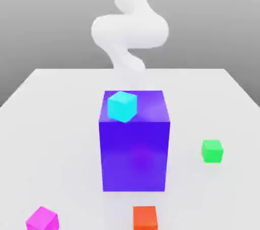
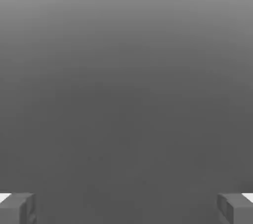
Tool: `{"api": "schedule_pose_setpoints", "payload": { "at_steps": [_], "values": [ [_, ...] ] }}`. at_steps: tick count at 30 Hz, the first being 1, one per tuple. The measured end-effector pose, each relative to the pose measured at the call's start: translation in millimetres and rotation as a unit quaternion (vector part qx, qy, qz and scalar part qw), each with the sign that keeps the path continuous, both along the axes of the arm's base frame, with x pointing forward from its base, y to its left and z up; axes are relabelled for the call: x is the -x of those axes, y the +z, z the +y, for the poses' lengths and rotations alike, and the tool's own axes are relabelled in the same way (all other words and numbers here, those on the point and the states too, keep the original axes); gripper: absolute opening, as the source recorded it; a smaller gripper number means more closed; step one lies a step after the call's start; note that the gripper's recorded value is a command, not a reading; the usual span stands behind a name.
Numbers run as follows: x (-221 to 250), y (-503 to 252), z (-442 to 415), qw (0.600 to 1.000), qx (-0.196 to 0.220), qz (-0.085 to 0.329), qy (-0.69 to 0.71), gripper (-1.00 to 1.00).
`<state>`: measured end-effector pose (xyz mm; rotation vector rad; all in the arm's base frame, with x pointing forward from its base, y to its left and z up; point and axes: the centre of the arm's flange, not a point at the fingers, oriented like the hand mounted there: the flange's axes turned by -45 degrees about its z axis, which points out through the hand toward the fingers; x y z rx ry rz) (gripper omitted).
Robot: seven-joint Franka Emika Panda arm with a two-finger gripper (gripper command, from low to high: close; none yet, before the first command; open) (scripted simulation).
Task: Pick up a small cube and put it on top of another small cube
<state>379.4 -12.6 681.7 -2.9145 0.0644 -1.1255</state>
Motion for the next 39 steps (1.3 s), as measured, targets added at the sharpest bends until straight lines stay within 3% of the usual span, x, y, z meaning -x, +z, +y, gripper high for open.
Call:
{"api": "schedule_pose_setpoints", "payload": {
  "at_steps": [8,16,29,33,34,39],
  "values": [
    [-87.1,-112.7,-46.2,0.994,-0.031,0.101,-0.042,0.00],
    [-134.9,-244.8,-96.5,0.975,-0.055,0.196,-0.093,0.00],
    [-122.5,-475.9,-175.8,0.918,-0.072,0.343,-0.183,0.00],
    [-119.0,-536.0,-180.7,0.914,-0.072,0.352,-0.189,0.00],
    [-118.3,-547.6,-180.7,0.914,-0.072,0.353,-0.189,-1.00],
    [-118.4,-547.6,-180.5,0.914,-0.072,0.353,-0.189,-1.00]
  ]
}}
